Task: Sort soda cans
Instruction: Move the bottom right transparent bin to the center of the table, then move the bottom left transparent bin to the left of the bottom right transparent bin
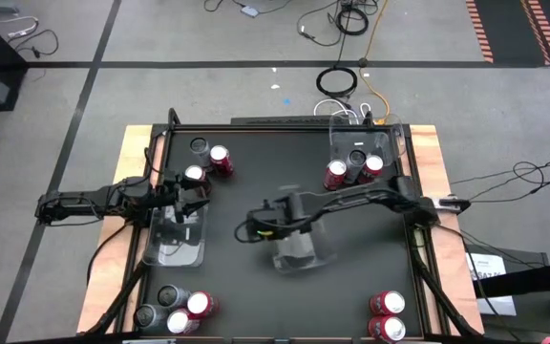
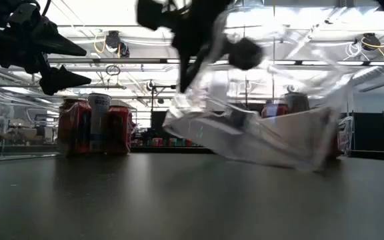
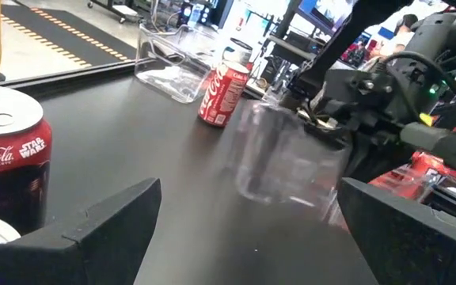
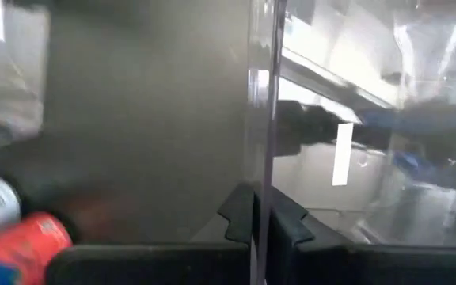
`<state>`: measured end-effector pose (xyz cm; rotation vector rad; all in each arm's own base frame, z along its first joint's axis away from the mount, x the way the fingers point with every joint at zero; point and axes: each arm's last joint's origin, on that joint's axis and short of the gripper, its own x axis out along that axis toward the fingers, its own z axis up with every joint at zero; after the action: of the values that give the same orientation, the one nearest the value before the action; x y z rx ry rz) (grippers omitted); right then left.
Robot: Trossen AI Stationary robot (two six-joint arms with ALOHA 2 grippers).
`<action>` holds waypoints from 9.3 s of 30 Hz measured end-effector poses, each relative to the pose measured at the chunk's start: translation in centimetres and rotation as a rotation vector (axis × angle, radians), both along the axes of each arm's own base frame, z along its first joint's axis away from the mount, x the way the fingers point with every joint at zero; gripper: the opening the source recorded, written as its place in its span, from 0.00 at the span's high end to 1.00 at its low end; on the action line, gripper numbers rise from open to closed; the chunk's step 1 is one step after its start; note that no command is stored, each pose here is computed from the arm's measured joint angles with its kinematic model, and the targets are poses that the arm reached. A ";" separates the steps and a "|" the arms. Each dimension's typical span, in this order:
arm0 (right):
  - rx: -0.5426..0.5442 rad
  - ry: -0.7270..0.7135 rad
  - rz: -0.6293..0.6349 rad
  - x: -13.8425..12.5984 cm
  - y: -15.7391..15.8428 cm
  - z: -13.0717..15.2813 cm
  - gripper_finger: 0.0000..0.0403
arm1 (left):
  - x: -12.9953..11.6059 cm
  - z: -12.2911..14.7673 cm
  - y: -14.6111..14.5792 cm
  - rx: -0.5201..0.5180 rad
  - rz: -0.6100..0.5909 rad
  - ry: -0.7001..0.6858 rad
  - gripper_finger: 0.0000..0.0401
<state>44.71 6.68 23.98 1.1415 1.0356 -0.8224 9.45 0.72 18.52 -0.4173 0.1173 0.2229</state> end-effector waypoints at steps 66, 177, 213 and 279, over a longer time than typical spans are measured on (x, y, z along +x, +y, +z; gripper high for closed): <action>-0.414 -0.090 0.733 -7.0 0.6 12.4 0.69 | 0.0 0.2 0.0 -0.067 0.010 -0.035 0.03; -0.586 -0.588 0.908 -35.2 -3.7 3.1 0.75 | 19.0 2.2 -6.9 -0.862 0.695 1.090 0.96; -0.589 -0.588 0.912 -35.2 -3.7 3.1 0.75 | 25.4 1.8 -2.4 -0.961 0.642 0.822 0.98; -0.577 -0.586 0.930 -35.2 -3.7 3.0 0.75 | 26.9 2.1 -1.6 -0.971 0.599 0.833 0.88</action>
<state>9.46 3.02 26.99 0.2754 0.6412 0.0023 36.33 -0.88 20.60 -1.3104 0.9478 0.9393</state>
